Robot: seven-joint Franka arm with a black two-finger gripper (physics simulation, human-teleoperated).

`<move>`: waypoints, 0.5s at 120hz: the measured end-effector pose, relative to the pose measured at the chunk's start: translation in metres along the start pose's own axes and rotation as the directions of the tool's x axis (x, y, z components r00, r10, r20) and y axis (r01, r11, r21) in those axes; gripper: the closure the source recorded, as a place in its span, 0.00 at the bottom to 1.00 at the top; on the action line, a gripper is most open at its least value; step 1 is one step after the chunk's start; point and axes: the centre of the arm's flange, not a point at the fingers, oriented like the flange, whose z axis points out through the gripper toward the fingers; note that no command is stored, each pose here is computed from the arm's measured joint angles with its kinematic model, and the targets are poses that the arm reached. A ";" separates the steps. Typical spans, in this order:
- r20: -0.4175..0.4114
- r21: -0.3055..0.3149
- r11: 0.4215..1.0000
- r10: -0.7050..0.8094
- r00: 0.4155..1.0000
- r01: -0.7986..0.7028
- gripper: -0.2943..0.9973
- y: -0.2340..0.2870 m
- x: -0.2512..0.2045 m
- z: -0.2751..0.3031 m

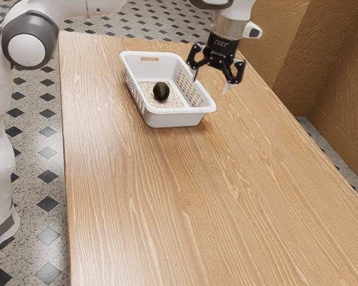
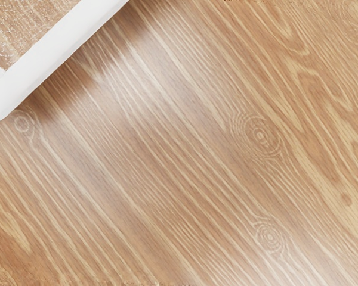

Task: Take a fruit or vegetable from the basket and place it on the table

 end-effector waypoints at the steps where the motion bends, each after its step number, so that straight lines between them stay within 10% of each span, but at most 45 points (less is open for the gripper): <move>1: 0.001 0.002 1.000 -0.019 1.000 0.019 0.23 0.000 0.000 0.000; 60: 0.008 0.060 0.712 -0.701 0.713 0.699 0.23 -0.017 -0.009 -0.008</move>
